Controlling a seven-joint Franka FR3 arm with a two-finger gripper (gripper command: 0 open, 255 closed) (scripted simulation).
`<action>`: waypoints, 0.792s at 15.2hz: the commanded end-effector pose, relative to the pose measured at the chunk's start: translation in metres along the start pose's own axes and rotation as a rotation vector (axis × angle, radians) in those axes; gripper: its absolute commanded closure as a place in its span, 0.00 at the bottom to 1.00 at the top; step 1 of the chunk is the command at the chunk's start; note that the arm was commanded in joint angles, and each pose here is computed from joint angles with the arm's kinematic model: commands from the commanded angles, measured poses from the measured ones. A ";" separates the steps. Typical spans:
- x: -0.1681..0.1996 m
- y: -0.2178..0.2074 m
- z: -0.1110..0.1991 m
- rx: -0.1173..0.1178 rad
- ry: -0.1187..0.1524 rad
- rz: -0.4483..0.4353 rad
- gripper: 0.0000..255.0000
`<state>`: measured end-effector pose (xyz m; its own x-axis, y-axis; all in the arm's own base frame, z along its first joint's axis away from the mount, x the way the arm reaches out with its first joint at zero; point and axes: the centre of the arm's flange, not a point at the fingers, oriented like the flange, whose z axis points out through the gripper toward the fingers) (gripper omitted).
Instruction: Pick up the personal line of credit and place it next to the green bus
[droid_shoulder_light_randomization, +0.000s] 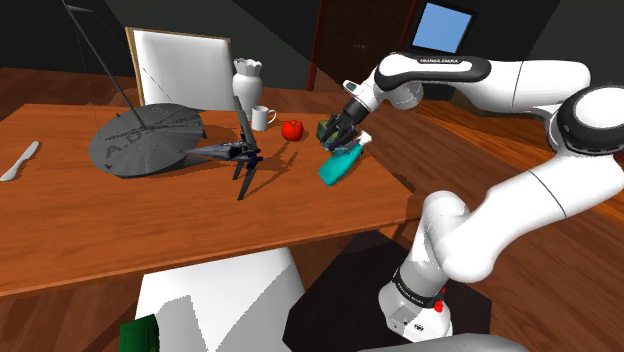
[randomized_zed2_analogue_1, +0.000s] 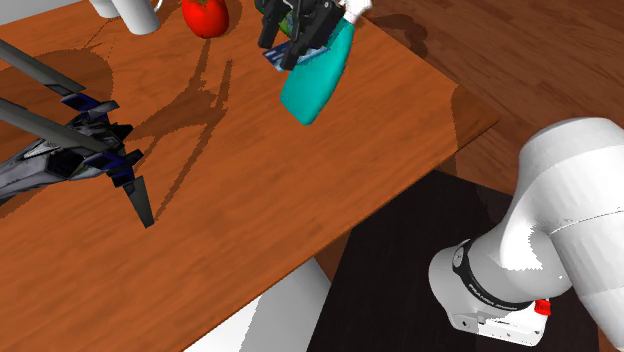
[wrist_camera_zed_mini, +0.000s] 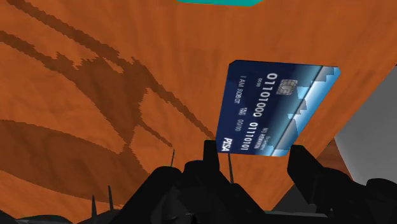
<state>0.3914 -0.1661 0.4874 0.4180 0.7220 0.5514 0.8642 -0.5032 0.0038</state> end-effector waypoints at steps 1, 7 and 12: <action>-0.020 0.013 -0.014 0.001 0.000 -0.001 1.00; -0.079 0.049 -0.053 0.001 0.000 -0.001 1.00; -0.128 0.080 -0.086 0.001 0.000 -0.001 1.00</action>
<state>0.3875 -0.3258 0.4901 0.4183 0.7215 0.5517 0.8641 -0.5034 0.0031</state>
